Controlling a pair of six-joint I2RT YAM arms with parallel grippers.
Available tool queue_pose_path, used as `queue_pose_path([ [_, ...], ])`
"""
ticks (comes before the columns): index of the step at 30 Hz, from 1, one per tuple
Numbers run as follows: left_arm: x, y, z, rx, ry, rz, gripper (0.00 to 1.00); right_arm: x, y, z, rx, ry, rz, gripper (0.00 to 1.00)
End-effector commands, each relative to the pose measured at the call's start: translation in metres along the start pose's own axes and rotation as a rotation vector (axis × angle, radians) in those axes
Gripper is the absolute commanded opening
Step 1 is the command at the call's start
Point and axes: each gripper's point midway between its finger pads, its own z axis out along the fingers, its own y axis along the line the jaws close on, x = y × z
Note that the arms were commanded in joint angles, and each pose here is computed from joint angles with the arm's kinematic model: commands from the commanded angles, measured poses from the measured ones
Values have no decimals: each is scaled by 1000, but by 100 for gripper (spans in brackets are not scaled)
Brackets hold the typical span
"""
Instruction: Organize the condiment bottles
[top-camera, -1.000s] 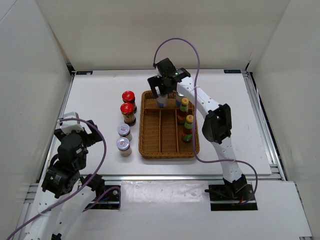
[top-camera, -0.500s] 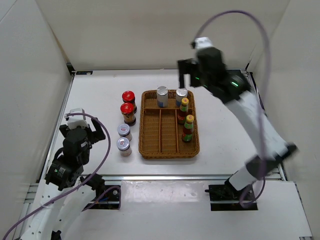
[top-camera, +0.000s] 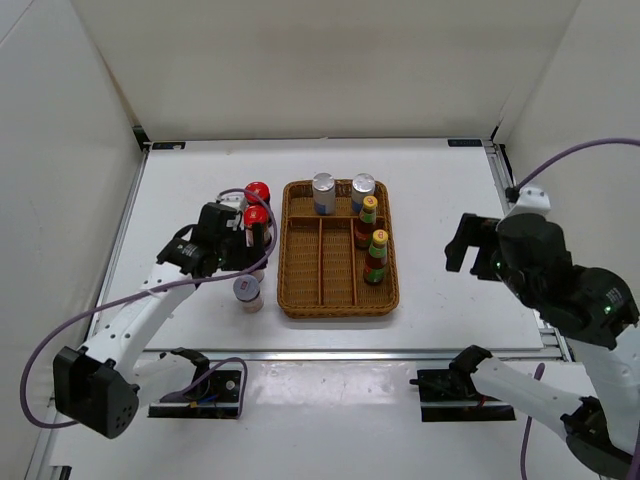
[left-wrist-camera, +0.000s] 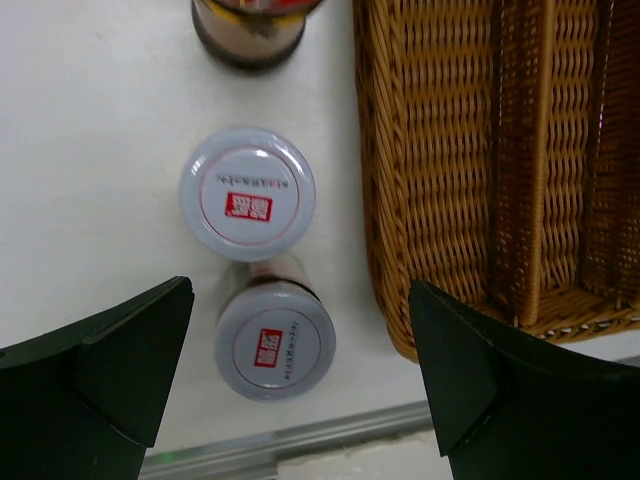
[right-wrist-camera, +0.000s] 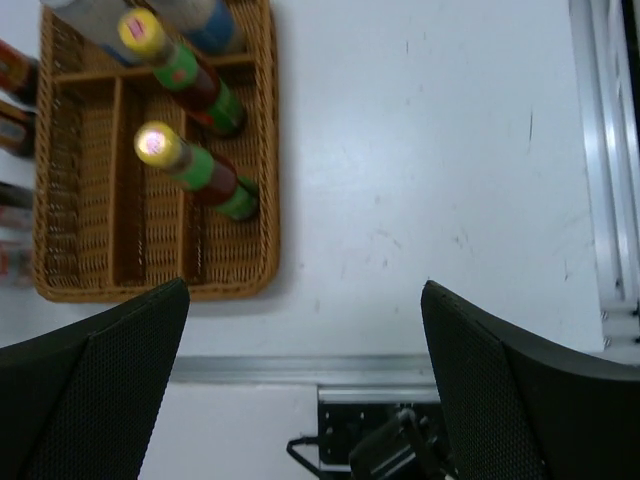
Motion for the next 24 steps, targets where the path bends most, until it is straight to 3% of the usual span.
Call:
queue_pose_path([
  [1,12,-18,-8,89,41,-74,100,62,-34,-18,92,174,56,100],
  [5,24,-8,-1,41,62,-82,100,88,-44,-18,91,189,81,100],
  [13,51,-6,15,-4,176,-181,100,92,-34,8,112,212,35,100],
  [21,65,2,13,-87,208,-193,100,101,-27,32,153,252,14,100],
  [24,71,6,17,-114,237,-188,95,100,-28,33,155,240,17,100],
])
